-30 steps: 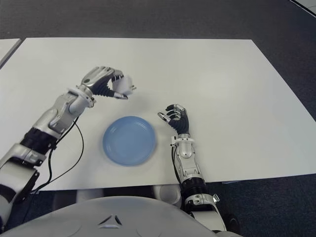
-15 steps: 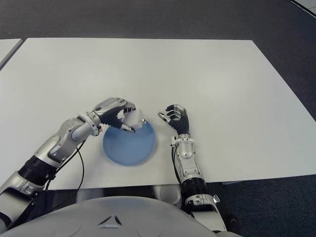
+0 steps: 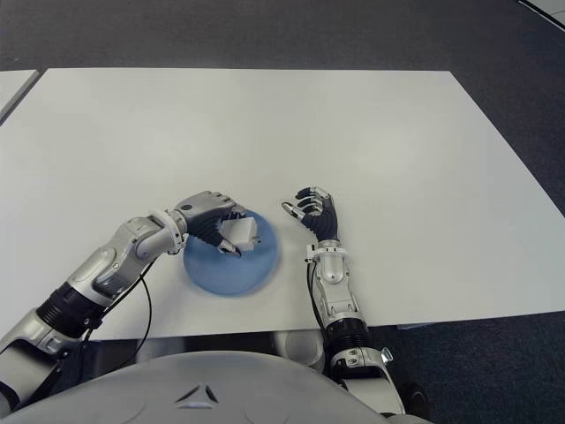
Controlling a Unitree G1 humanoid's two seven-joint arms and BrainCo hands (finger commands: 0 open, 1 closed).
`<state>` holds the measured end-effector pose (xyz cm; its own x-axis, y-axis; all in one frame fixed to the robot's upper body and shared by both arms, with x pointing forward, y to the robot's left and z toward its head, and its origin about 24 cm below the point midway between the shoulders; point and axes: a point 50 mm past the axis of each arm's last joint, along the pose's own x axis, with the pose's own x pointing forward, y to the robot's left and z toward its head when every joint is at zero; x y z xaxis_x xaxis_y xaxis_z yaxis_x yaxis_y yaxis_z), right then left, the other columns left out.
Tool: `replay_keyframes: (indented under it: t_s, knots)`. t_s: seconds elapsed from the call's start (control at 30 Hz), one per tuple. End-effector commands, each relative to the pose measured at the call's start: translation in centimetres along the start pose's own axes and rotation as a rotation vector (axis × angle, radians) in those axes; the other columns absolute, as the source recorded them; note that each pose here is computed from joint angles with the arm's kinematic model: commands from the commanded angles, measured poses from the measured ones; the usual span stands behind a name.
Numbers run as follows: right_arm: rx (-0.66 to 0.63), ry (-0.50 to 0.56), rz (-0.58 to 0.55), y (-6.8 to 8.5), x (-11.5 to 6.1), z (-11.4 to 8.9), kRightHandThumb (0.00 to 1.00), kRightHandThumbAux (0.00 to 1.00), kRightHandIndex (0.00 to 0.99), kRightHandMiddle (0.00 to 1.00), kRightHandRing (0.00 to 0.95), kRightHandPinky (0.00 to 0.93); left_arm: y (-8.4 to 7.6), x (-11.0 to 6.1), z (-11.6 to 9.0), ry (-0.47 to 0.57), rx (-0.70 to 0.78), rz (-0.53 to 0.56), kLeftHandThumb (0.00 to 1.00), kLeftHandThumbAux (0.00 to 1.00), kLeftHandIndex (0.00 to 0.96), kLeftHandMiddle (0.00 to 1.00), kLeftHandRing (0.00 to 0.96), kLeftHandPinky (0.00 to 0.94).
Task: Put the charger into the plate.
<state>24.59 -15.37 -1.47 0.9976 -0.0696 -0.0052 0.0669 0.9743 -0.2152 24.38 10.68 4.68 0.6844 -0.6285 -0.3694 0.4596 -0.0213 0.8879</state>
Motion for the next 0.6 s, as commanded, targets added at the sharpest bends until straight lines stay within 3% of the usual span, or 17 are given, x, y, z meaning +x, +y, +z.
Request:
replay_keyframes:
  t_s: [0.03, 0.1, 0.3, 0.4, 0.47, 0.53, 0.6]
  knots:
    - [-0.002, 0.055, 0.001, -0.01, -0.55, -0.89, 0.704, 0.731, 0.424, 0.485, 0.505, 0.516, -1.18, -0.13, -0.25, 0.025, 0.020, -0.029, 0.948, 0.652, 0.386, 0.501, 0.523, 0.773]
    - [-0.004, 0.053, 0.001, -0.03, -0.55, -0.88, 0.704, 0.731, 0.424, 0.486, 0.506, 0.517, -1.25, -0.17, -0.22, 0.032, 0.031, -0.016, 0.948, 0.652, 0.386, 0.501, 0.523, 0.771]
    - [-0.009, 0.049, 0.005, -0.04, -0.54, -0.86, 0.704, 0.731, 0.424, 0.485, 0.507, 0.516, -1.37, -0.44, -0.08, 0.039, 0.054, 0.023, 0.947, 0.649, 0.382, 0.535, 0.539, 0.643]
    - [-0.010, 0.049, 0.007, -0.05, -0.53, -0.85, 0.704, 0.731, 0.424, 0.484, 0.506, 0.515, -1.29, -0.53, 0.02, 0.015, 0.069, 0.036, 0.945, 0.648, 0.421, 0.484, 0.506, 0.596]
    - [-0.009, 0.050, 0.009, -0.07, -0.52, -0.84, 0.704, 0.731, 0.424, 0.482, 0.505, 0.512, -1.18, -0.58, 0.09, -0.006, 0.084, 0.047, 0.941, 0.635, 0.320, 0.480, 0.457, 0.497]
    - [-0.008, 0.050, 0.009, -0.08, -0.52, -0.84, 0.704, 0.731, 0.424, 0.481, 0.503, 0.507, -1.11, -0.59, 0.10, -0.017, 0.091, 0.054, 0.778, 0.582, 0.230, 0.349, 0.327, 0.346]
    - [-0.005, 0.051, 0.009, -0.09, -0.51, -0.84, 0.704, 0.731, 0.424, 0.480, 0.502, 0.506, -1.09, -0.59, 0.14, -0.031, 0.092, 0.074, 0.717, 0.569, 0.190, 0.289, 0.265, 0.278]
